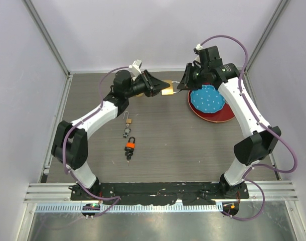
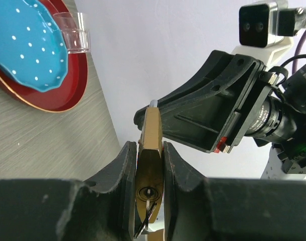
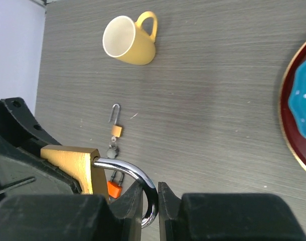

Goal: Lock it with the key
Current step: Lock the lock.

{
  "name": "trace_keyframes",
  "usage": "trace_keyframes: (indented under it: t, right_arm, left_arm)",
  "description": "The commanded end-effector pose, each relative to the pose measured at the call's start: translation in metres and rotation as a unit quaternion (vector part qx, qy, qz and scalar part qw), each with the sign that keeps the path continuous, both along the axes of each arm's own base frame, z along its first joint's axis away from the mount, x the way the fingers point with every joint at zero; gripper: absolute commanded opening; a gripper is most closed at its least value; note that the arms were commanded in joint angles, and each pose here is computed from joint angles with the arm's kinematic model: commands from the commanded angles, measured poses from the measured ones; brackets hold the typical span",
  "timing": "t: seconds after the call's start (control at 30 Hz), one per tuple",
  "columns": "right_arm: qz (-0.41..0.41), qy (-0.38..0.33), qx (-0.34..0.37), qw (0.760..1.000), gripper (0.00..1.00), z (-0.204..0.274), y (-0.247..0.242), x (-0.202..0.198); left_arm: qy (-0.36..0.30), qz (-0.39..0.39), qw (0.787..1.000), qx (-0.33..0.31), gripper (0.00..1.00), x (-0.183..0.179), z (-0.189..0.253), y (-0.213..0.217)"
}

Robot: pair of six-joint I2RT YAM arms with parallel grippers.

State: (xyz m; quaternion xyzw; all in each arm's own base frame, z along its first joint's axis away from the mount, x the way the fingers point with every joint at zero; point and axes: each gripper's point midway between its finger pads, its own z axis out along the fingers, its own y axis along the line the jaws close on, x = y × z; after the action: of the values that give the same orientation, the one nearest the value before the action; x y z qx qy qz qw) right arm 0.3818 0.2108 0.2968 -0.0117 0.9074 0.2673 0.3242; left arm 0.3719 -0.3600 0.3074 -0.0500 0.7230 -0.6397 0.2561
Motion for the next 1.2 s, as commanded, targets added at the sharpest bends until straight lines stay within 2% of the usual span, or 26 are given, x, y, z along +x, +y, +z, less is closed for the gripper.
trace_keyframes:
  t: [0.0,0.17,0.27,0.4,0.5,0.57,0.6,0.7,0.97,1.17]
  right_arm:
    - [0.208,-0.156,0.239,0.936,0.13,0.146,0.095,-0.049]
    - [0.19,-0.121,0.227,0.947,0.29,0.112,0.086,-0.052]
    - [0.168,-0.108,0.218,0.955,0.43,0.097,0.079,-0.048]
    - [0.12,-0.108,0.218,0.963,0.61,0.091,0.063,-0.036]
    - [0.076,-0.113,0.239,0.961,0.71,0.095,0.049,-0.027]
    - [0.053,-0.099,0.262,0.958,0.73,0.085,0.042,-0.022]
    - [0.044,-0.108,0.298,0.948,0.74,0.101,0.041,-0.023]
    - [0.023,-0.092,0.351,0.932,0.75,0.1,0.04,-0.021]
    - [-0.012,-0.028,0.39,0.92,0.75,0.072,0.046,-0.008]
    - [-0.013,0.008,0.433,0.901,0.74,0.058,0.056,0.002]
  left_arm:
    - [0.111,-0.064,0.991,0.044,0.0,-0.044,-0.069,-0.01]
    - [0.11,0.029,0.993,0.026,0.0,-0.005,-0.057,0.032]
    - [0.103,0.08,0.991,0.001,0.0,0.011,-0.044,0.052]
    - [0.092,0.123,0.988,-0.027,0.0,0.021,-0.028,0.073]
    - [0.079,0.146,0.985,-0.057,0.0,0.027,-0.015,0.083]
    - [0.063,0.157,0.983,-0.073,0.0,0.028,-0.004,0.087]
    - [0.052,0.16,0.982,-0.082,0.0,0.027,0.003,0.088]
    - [0.025,0.18,0.978,-0.098,0.0,0.027,0.023,0.095]
    - [-0.029,0.209,0.967,-0.147,0.0,0.023,0.068,0.11]
    - [-0.052,0.21,0.962,-0.169,0.0,0.018,0.093,0.113]
